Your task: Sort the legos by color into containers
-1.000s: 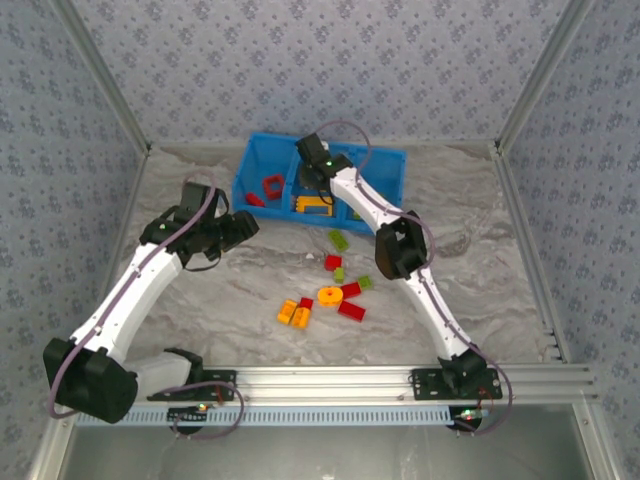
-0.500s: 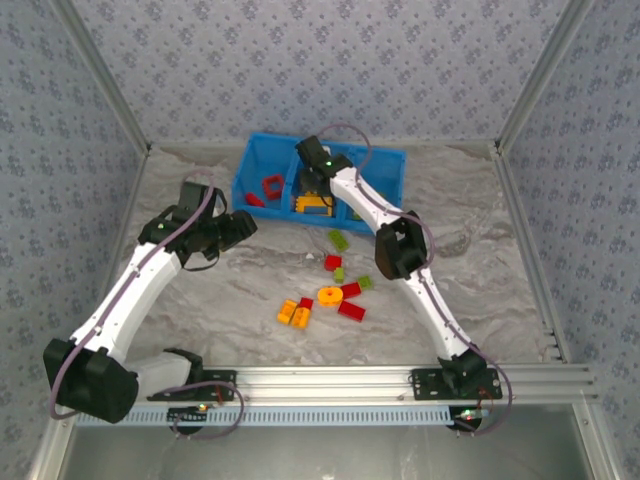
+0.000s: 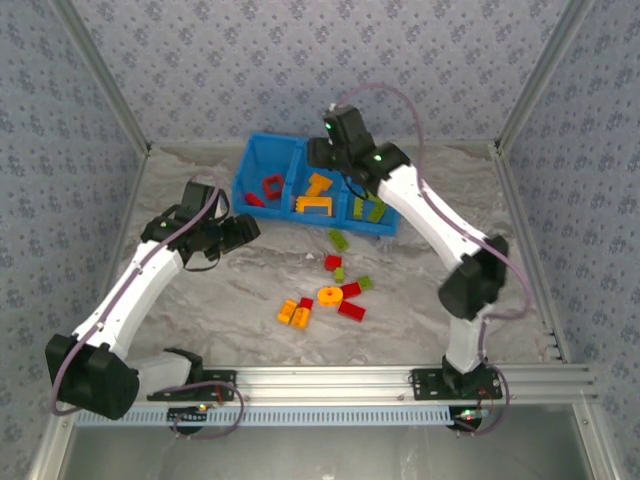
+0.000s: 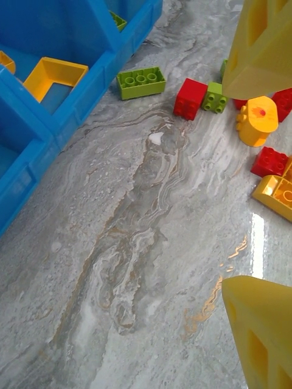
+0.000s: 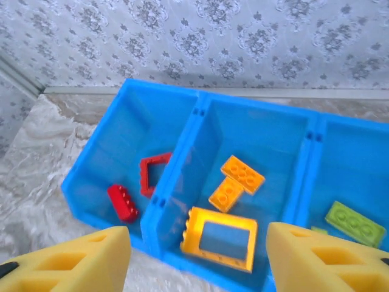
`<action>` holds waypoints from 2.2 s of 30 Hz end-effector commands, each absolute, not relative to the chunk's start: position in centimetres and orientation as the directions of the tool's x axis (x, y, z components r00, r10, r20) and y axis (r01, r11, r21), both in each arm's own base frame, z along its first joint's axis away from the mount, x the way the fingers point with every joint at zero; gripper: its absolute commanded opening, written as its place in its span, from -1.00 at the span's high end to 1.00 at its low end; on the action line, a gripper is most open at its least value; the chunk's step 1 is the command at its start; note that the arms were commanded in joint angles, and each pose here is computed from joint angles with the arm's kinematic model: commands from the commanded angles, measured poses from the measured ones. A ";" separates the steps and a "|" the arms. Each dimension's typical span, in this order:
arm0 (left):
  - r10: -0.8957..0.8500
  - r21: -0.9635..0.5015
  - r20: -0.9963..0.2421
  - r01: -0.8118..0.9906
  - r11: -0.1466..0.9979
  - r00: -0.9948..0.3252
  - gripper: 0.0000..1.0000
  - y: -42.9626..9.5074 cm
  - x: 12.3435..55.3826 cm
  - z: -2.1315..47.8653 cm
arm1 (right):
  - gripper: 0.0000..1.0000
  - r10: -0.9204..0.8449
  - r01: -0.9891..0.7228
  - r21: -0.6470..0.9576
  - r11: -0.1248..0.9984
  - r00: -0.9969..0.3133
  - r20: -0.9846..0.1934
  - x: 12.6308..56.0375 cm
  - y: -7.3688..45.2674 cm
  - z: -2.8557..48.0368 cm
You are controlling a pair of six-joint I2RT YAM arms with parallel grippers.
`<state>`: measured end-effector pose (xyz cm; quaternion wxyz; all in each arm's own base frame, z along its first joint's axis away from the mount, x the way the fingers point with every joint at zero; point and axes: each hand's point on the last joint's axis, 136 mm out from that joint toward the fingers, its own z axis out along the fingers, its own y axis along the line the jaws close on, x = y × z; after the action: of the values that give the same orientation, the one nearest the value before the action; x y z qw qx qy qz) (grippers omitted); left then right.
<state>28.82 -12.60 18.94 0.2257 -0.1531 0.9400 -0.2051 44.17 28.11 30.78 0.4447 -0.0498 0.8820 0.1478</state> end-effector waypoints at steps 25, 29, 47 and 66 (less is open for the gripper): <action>0.050 -0.200 -0.029 0.055 0.978 -0.998 -0.28 -19.5 18.7 10.0 | -0.41 -0.038 -0.141 0.182 0.973 -0.878 -0.476 23.0 15.1 15.0; 0.115 -0.179 -0.009 0.115 0.977 -0.993 -0.25 -19.8 16.6 9.2 | -0.41 -0.051 -0.155 0.186 0.970 -0.881 -0.470 22.9 14.9 15.0; 0.261 -0.131 0.054 0.253 0.959 -0.964 -0.27 -21.0 16.1 4.3 | -0.41 0.003 -0.109 0.218 0.970 -0.888 -0.459 23.5 14.0 15.2; 0.236 -0.049 0.087 0.233 0.971 -0.968 0.01 -19.4 16.9 2.3 | -0.41 0.043 -0.082 0.245 0.966 -0.884 -0.466 23.6 14.1 15.6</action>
<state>16.55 -20.49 2.54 -0.0486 0.1223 0.9905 -0.0389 23.81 14.14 15.18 0.2400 -0.0189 0.9629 0.1216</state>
